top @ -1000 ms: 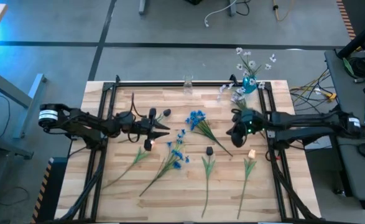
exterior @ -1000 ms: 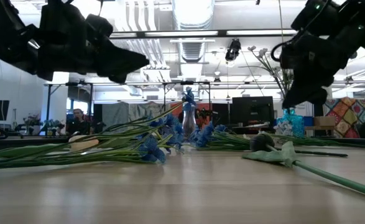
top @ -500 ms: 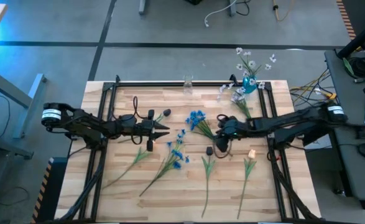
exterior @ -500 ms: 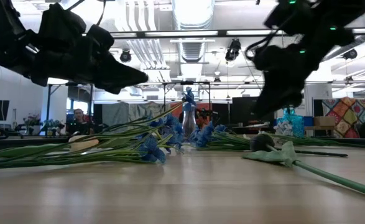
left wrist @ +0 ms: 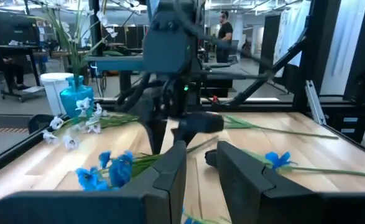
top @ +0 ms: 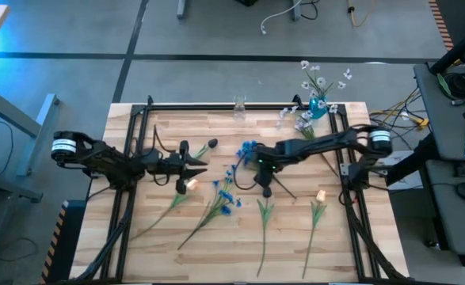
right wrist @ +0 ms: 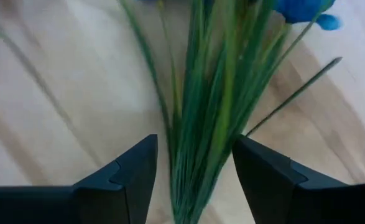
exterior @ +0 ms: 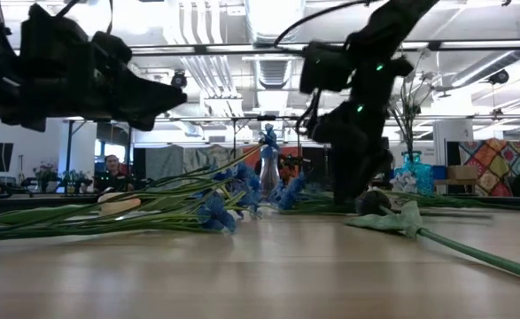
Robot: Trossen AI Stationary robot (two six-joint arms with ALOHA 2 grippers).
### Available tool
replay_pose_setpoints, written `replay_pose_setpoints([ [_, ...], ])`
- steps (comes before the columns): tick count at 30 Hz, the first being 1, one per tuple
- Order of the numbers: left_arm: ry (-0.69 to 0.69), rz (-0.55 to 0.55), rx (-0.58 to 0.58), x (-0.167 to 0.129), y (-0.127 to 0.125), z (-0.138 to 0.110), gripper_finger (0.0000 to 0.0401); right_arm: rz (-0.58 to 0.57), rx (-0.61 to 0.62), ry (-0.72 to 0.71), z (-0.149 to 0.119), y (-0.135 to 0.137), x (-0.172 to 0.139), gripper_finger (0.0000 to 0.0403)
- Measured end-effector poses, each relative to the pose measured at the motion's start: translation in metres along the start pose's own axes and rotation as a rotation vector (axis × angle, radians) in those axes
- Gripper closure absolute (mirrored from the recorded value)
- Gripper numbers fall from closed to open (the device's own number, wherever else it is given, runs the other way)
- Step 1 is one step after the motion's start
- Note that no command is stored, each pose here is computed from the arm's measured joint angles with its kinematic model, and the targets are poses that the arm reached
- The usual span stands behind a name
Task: Sort flowers into vase by color
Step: Put the top blue flowers into the transparent vase
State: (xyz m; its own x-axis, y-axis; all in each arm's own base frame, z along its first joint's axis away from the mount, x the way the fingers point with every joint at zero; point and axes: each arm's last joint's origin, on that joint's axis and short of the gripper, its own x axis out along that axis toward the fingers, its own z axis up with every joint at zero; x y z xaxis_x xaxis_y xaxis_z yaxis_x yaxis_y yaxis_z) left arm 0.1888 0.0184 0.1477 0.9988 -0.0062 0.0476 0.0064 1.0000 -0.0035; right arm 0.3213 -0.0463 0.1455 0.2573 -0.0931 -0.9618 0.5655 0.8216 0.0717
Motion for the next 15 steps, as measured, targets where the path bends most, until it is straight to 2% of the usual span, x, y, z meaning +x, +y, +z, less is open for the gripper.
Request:
replay_pose_setpoints([
  [5,0.012,0.0,-0.008,-0.005,-0.001,-0.004,0.0325,0.006,-0.028,0.056,0.012,0.006,0.013,0.0206],
  [8,0.024,0.001,-0.014,-0.007,-0.001,-0.006,0.0325,-0.011,-0.038,0.086,0.017,0.009,0.016,0.023],
  [13,0.056,0.009,-0.018,-0.015,-0.001,-0.012,0.0325,-0.008,-0.092,0.073,0.024,0.012,0.013,0.0324],
  [15,0.055,0.01,-0.019,-0.017,-0.002,-0.013,0.0325,-0.031,-0.122,0.023,0.028,0.012,0.003,0.0368],
])
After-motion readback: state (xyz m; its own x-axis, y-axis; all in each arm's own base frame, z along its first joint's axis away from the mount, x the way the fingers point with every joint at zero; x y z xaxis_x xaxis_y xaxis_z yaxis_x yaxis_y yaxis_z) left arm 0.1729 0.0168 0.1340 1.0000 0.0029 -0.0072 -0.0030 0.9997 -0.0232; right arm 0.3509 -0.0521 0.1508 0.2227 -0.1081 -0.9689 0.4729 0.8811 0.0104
